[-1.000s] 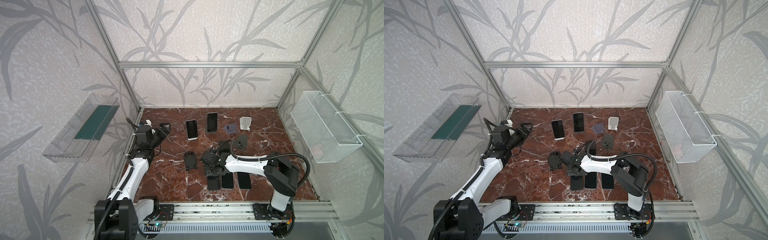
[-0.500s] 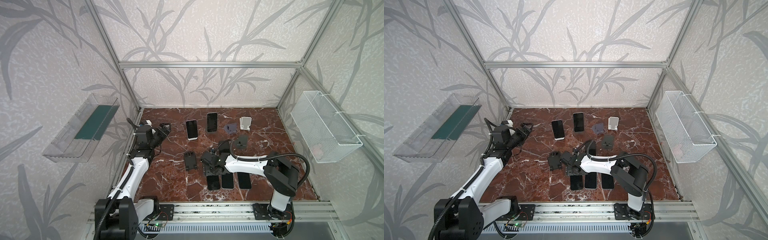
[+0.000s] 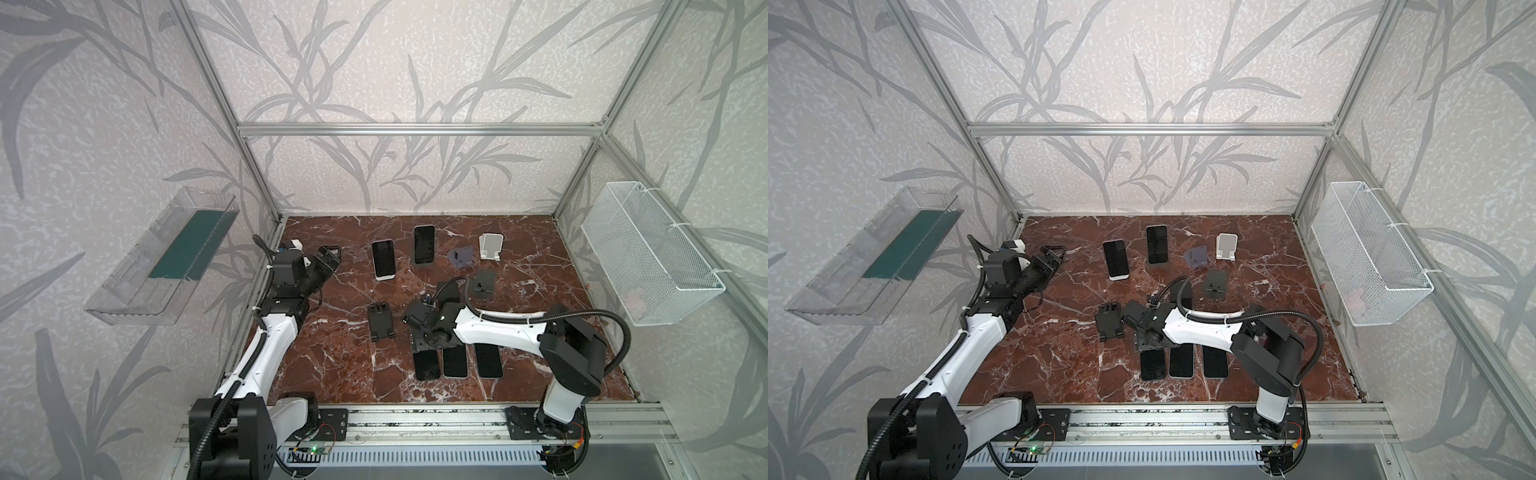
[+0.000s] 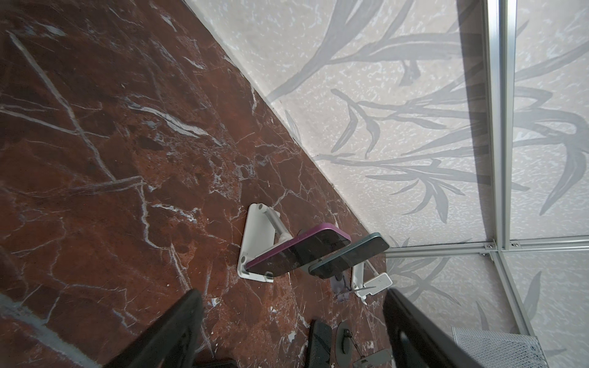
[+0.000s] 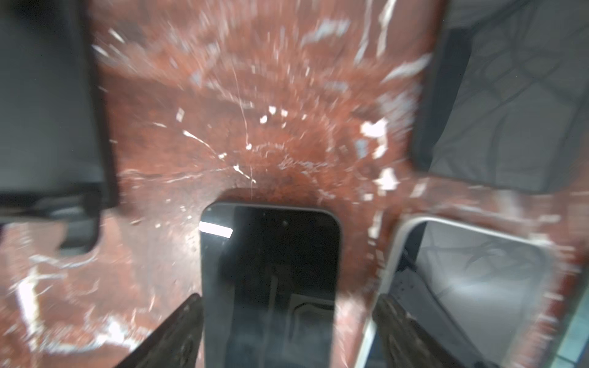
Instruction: Remove the phone from the phone stand
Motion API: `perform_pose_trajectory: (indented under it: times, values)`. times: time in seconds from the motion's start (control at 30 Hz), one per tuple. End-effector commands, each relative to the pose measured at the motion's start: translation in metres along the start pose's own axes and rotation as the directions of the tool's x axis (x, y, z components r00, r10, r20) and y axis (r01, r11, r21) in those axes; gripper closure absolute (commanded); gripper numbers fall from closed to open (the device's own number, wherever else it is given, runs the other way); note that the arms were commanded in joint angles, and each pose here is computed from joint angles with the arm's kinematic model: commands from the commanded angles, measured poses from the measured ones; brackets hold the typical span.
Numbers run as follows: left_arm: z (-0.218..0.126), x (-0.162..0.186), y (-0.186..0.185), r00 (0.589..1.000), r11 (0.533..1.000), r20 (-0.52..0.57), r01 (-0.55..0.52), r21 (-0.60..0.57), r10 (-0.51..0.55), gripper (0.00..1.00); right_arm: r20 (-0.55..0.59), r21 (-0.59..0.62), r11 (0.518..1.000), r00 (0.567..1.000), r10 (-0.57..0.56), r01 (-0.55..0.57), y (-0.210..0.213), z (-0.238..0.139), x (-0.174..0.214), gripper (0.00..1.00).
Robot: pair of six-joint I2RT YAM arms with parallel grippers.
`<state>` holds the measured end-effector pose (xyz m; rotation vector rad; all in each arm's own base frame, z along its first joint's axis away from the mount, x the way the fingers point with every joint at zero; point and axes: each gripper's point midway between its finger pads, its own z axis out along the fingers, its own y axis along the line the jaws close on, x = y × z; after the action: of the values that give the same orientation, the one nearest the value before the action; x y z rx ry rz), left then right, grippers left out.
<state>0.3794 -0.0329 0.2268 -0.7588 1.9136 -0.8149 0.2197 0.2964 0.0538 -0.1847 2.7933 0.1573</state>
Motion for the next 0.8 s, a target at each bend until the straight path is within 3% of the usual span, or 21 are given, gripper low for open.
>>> perform_pose_trajectory:
  times: [0.0,0.17,0.27,0.4,0.53,0.7,0.77]
  values:
    - [-0.021,-0.042,-0.043,0.99,0.997,0.129,-0.063,0.047,0.057,0.11,0.176,0.043,0.998,0.983,-0.057,0.05,-0.013,-0.056,-0.04,0.14]
    - [-0.036,-0.074,-0.091,0.975,0.986,0.215,-0.095,0.139,0.064,0.11,0.349,0.04,0.995,0.932,-0.097,0.088,-0.025,-0.098,-0.081,0.11]
    - [-0.037,-0.087,-0.101,0.958,0.978,0.25,-0.172,0.115,0.139,0.11,0.408,0.029,0.995,0.907,-0.104,0.101,-0.031,-0.114,-0.096,0.11]
    - [-0.031,-0.093,-0.094,0.935,0.968,0.28,-0.245,0.058,0.22,0.11,0.438,-0.012,0.992,0.893,-0.105,0.123,-0.037,-0.13,-0.093,0.1]
    - [-0.018,-0.074,-0.081,0.932,0.949,0.2,-0.314,0.021,0.303,0.1,0.454,0.027,0.996,0.886,-0.091,0.088,-0.07,-0.129,-0.072,0.08]
    - [0.001,-0.06,-0.047,0.936,0.954,0.189,-0.298,-0.029,0.298,0.11,0.494,0.039,0.993,0.862,-0.113,0.108,-0.101,-0.134,-0.048,0.08]
    - [0.006,-0.053,-0.034,0.937,0.953,0.173,-0.298,-0.054,0.302,0.12,0.529,0.053,0.996,0.845,-0.083,0.065,-0.117,-0.139,-0.043,0.11]
